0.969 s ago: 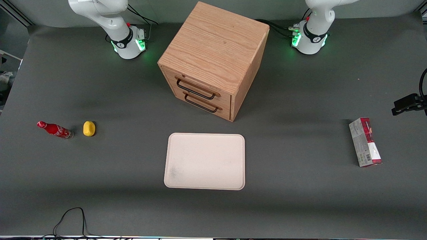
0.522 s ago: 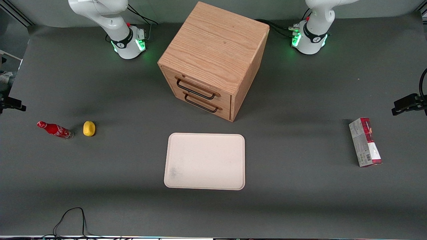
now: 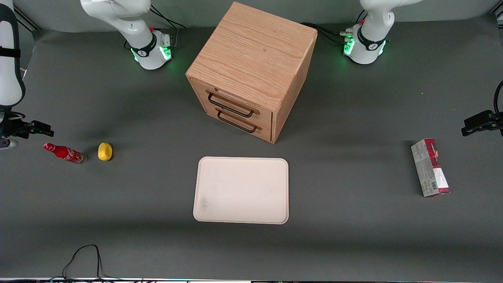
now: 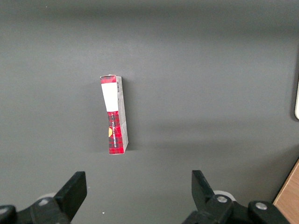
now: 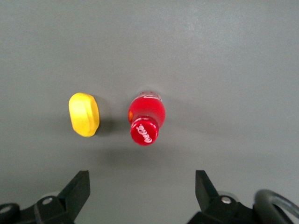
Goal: Place coke bottle on tray
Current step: 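Lower the open right gripper over the red Coca-Cola bottle's body, then close the right gripper on the red bottle and lift it, then carry the red bottle with the right gripper over the white tray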
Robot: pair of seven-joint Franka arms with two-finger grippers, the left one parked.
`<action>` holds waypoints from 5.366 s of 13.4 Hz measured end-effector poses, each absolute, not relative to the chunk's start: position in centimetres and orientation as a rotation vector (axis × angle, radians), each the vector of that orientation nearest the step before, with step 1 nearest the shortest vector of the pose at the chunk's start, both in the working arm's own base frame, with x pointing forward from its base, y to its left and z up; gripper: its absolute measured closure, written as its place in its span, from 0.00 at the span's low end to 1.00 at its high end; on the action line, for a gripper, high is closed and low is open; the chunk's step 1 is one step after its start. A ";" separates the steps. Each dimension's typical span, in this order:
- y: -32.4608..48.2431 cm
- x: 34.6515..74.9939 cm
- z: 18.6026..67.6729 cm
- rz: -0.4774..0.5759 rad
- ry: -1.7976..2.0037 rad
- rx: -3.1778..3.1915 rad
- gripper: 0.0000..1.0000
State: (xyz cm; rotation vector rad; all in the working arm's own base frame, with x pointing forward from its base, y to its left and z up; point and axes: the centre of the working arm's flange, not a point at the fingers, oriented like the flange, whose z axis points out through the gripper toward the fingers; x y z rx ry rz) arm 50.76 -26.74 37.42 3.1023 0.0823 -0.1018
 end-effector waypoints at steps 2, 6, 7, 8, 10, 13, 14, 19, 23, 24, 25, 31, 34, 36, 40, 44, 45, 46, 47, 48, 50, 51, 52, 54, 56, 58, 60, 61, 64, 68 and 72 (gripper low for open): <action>-26.7 51.2 35.9 -0.101 0.074 3.105 0.00; -26.5 52.0 32.2 -0.109 0.100 3.118 0.00; -26.6 52.2 31.6 -0.108 0.101 3.110 0.00; -26.6 52.3 31.2 -0.111 0.104 3.105 0.00; -26.5 52.6 31.0 -0.101 0.110 3.096 0.00; -26.3 52.9 31.0 -0.090 0.119 3.092 0.00; -26.1 53.0 31.0 -0.086 0.126 3.090 0.00; -25.2 53.5 31.1 -0.080 0.154 3.086 0.44; -25.3 53.6 31.2 -0.077 0.206 3.083 0.65; -25.3 53.6 31.3 -0.076 0.218 3.081 0.65; -25.3 53.8 31.5 -0.069 0.225 3.078 0.65; -25.3 57.5 43.6 -0.116 0.287 3.124 0.65; -24.6 57.6 52.7 -0.137 0.310 3.143 0.65; -24.0 56.9 58.0 -0.150 0.321 3.146 0.65; -22.2 55.1 65.9 -0.143 0.347 3.127 0.65; -15.3 57.9 66.3 -0.112 0.560 3.105 0.65; -11.5 59.3 66.2 -0.092 0.636 3.094 0.65; -7.1 60.7 66.2 -0.063 0.686 3.089 0.65; -2.8 61.7 66.2 -0.040 0.700 3.095 0.65; 1.3 62.4 65.9 -0.029 0.690 3.110 0.65; 8.6 63.3 64.9 -0.010 0.644 3.143 0.65; 12.2 63.5 64.1 -0.002 0.628 3.151 0.65; 15.6 63.7 63.0 0.001 0.619 3.147 0.65; 22.2 63.5 60.8 0.006 0.626 3.112 0.65; 27.4 62.9 58.8 0.000 0.620 3.092 0.65; 30.3 62.9 57.2 0.006 0.615 3.087 0.65; 30.8 64.1 55.2 0.021 0.609 3.088 0.65; 30.9 65.0 53.6 0.028 0.601 3.088 0.65; 31.4 67.9 47.0 0.029 0.583 3.085 0.65; 32.5 69.9 37.7 -0.021 0.584 3.072 0.65; 32.8 70.7 32.3 -0.038 0.583 3.066 0.65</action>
